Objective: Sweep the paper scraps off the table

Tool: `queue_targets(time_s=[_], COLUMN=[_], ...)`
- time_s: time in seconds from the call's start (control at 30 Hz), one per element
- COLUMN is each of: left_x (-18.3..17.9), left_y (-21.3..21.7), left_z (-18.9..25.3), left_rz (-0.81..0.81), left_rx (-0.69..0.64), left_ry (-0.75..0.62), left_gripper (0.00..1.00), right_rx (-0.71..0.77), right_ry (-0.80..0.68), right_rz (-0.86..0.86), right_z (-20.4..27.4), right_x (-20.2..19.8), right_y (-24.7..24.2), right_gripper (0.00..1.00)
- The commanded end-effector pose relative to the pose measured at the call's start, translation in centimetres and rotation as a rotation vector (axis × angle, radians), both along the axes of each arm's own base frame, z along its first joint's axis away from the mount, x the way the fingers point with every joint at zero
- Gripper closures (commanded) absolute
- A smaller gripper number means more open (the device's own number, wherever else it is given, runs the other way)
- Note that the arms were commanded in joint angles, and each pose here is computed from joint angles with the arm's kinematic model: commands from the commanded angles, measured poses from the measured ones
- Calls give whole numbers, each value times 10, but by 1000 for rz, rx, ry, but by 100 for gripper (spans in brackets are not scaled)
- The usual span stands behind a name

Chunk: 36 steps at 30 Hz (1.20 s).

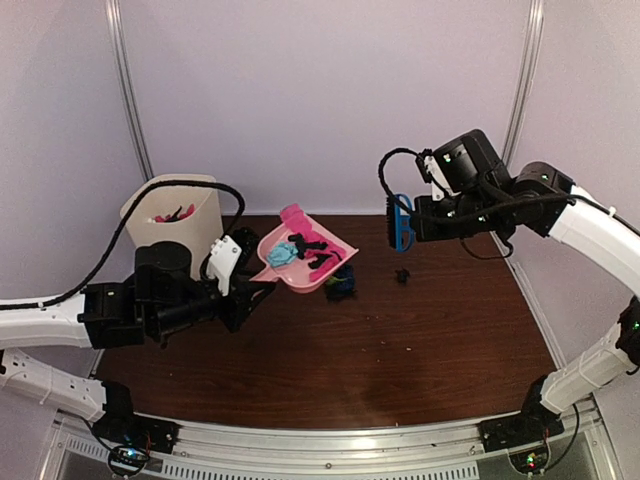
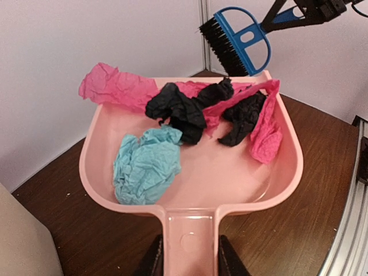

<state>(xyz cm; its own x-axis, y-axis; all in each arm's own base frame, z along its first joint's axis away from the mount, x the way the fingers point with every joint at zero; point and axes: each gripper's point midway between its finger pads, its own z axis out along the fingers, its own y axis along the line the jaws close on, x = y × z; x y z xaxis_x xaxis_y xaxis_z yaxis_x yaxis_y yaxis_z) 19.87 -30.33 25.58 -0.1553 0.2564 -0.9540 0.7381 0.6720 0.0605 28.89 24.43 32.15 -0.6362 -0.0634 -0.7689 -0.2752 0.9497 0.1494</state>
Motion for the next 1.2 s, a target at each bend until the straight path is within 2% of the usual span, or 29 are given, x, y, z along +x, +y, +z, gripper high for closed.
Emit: queue_targets(time_s=[0.0,0.4,0.77,1.17], left_x=[12,46,67,90], left_y=[17,64,92,116], left_z=[36,98,117,139], left_rz=[95,274,358,396], left_rx=[-36,-70,-71,-180], left_ry=[1,-22,15,102], left_gripper=[100,100,100,100], right_rx=[57,104,142,173], right_ry=[-34,-13,22,34], right_rz=[-43,-29,-26,-30], right_z=[9,0,-13,-16], right_x=[7,8,2,-1], right_y=[-1,9,12,12], right_gripper=[100,100,100,100])
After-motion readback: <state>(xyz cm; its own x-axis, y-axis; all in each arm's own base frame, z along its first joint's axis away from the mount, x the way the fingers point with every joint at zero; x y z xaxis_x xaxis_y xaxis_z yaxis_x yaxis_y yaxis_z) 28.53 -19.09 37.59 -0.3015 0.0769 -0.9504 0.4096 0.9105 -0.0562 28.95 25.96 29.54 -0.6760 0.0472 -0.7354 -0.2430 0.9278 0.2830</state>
